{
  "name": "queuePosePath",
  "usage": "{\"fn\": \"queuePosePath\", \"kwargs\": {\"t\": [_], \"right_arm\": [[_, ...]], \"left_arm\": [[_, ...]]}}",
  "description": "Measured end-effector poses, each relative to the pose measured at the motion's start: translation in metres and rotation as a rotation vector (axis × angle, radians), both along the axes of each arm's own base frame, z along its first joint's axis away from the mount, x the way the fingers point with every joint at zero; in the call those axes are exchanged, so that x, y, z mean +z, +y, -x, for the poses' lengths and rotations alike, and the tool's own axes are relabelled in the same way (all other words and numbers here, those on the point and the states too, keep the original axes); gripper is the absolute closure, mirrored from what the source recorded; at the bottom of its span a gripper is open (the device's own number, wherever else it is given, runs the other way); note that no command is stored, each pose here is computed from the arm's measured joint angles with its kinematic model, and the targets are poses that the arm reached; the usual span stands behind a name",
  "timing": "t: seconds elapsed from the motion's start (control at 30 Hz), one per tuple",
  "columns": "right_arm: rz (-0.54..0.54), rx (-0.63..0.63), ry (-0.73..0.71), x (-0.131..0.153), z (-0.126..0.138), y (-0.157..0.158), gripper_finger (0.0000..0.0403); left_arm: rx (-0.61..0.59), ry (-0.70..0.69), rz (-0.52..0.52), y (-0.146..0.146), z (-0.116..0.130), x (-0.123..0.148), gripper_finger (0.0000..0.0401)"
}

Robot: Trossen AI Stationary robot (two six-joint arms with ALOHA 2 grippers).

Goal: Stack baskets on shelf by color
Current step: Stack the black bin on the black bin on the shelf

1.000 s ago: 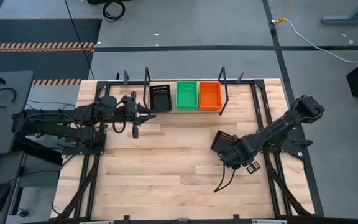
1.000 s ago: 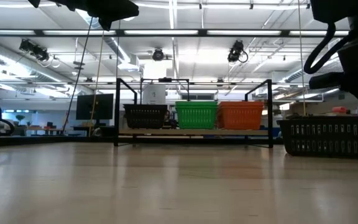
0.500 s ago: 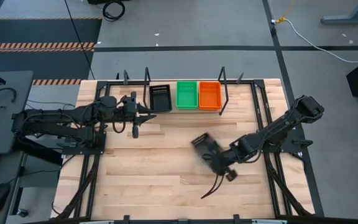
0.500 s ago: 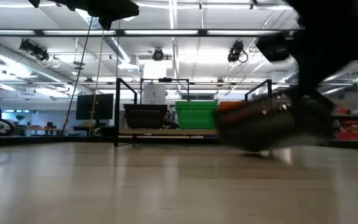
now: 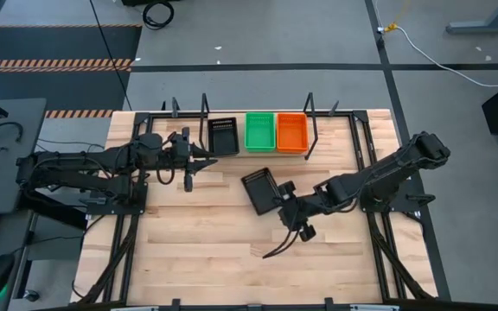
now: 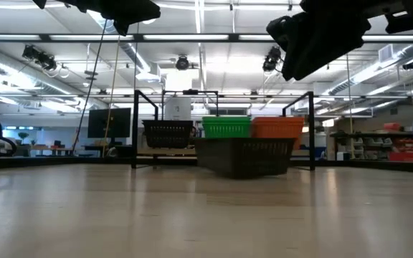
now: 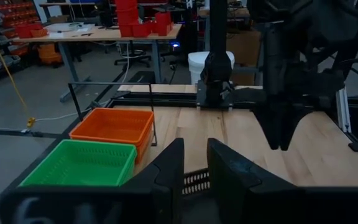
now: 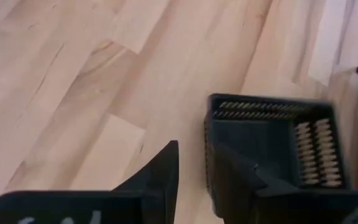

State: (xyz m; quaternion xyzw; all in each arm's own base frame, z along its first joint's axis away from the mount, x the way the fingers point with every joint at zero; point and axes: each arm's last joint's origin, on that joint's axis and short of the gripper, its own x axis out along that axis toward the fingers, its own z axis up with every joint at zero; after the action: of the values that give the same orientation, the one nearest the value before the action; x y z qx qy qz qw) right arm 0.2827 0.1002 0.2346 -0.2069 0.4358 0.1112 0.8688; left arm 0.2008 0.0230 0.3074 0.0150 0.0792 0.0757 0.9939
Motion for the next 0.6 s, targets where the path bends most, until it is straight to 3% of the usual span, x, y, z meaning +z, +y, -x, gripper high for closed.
{"fn": "queuePosePath", "kwargs": {"t": [0.17, 0.23, 0.47, 0.6], "right_arm": [[0.013, -0.018, 0.039, -0.002, 0.002, -0.004, 0.0311], [0.042, -0.079, 0.057, -0.003, 0.005, -0.006, 0.0311], [0.211, -0.499, 0.073, -0.008, 0.016, -0.032, 0.0311], [0.228, -0.712, 0.041, -0.002, 0.021, -0.055, 0.0311]], "left_arm": [[-0.01, -0.001, 0.014, -0.001, 0.0, 0.0, 0.0322], [-0.046, 0.003, 0.029, -0.006, -0.001, -0.001, 0.0322], [-0.098, 0.077, 0.09, -0.04, -0.035, -0.007, 0.0321], [-0.109, 0.286, 0.014, -0.066, -0.072, -0.016, 0.0321]]}}
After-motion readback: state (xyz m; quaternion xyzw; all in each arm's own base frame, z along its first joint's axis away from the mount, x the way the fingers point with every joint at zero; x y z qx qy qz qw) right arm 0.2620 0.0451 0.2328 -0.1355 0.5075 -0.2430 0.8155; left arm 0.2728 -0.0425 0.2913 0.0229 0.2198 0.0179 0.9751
